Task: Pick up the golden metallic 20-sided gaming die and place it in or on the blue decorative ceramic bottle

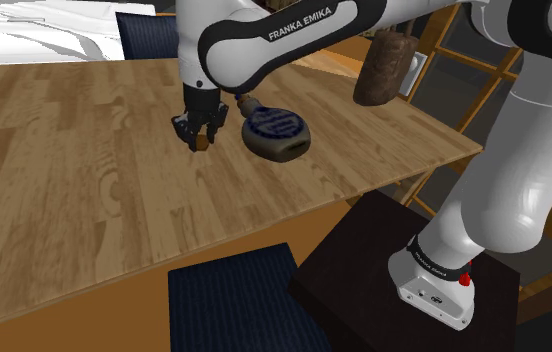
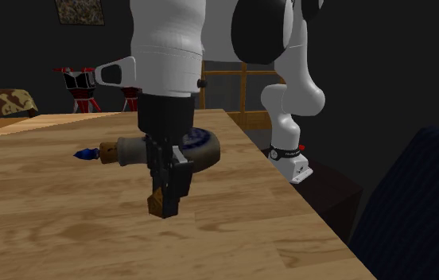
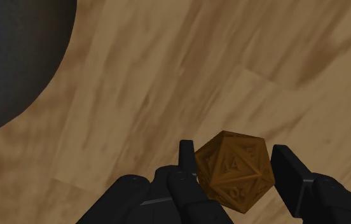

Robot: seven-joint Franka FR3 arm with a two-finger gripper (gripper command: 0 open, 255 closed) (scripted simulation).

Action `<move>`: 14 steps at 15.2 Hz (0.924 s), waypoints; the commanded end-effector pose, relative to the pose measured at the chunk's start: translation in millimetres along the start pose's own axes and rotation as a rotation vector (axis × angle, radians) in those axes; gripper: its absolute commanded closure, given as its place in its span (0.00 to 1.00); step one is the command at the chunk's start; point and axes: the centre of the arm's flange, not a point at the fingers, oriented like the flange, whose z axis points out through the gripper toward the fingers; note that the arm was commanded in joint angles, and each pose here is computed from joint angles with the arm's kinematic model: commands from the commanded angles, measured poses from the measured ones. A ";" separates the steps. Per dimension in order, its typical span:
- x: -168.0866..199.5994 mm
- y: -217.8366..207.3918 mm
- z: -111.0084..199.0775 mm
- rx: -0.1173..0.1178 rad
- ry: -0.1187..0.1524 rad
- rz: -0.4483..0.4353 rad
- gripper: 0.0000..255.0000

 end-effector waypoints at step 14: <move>9.6 -0.6 -78.1 0.000 0.000 0.000 1.00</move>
